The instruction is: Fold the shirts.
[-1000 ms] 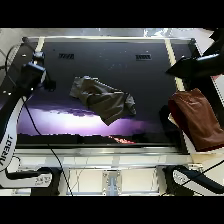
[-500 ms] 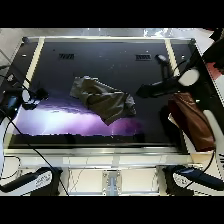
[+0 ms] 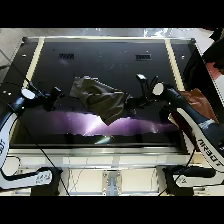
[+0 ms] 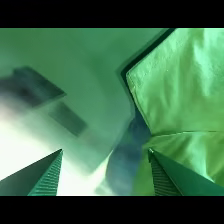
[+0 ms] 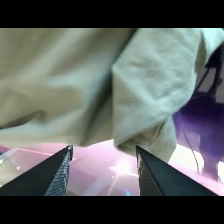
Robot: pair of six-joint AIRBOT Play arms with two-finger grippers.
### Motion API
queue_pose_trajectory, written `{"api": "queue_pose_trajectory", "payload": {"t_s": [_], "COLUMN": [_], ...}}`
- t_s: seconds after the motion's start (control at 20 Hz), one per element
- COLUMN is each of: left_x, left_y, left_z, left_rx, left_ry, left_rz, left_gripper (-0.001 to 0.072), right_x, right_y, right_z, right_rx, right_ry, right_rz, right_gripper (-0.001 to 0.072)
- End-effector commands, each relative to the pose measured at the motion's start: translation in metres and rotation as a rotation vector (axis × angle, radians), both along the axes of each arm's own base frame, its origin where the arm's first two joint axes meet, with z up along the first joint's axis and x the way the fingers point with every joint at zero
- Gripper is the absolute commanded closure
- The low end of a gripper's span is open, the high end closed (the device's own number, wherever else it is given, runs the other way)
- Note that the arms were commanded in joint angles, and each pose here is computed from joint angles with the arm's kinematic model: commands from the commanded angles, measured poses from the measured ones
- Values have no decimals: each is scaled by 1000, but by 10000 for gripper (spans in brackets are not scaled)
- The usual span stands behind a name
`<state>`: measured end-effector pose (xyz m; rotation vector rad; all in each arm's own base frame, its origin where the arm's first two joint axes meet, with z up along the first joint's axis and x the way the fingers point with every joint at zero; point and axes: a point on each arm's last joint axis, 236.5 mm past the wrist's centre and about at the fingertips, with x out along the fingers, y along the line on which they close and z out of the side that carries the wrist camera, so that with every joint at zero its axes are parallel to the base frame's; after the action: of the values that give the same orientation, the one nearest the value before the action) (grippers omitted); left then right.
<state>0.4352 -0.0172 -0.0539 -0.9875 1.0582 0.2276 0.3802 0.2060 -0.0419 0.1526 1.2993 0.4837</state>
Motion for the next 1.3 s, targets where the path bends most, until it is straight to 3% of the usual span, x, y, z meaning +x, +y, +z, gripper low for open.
{"api": "queue_pose_trajectory", "payload": {"t_s": [0.0,0.4,0.85,0.9,1.0,1.05,1.1,1.15,1.25], "left_x": [15,46,68,70,77,81,86,90,96], "left_y": [-12,-39,-77,-77,-79,-80,-79,-79,-79], "left_z": [-6,-20,-45,-47,-50,-50,-49,-47,-40], "left_rx": [-98,-296,-334,-338,-338,-338,-339,-339,-339], "left_ry": [-29,-97,-144,-147,-153,-155,-163,-171,-190], "left_rz": [37,106,149,162,162,160,160,158,157], "left_gripper": [128,126,150,227,284,368,504,699,697], "right_x": [3,8,3,3,3,3,3,3,3], "right_y": [0,2,14,13,13,13,13,13,13], "right_z": [-15,-12,-8,-8,-8,-8,-8,-8,-8], "right_rx": [-22,-5,52,51,51,51,51,51,51], "right_ry": [6,-12,20,20,20,20,20,19,18], "right_rz": [0,-15,-32,-32,-32,-32,-32,-32,-32], "right_gripper": [262,262,262,262,262,262,262,262,262]}}
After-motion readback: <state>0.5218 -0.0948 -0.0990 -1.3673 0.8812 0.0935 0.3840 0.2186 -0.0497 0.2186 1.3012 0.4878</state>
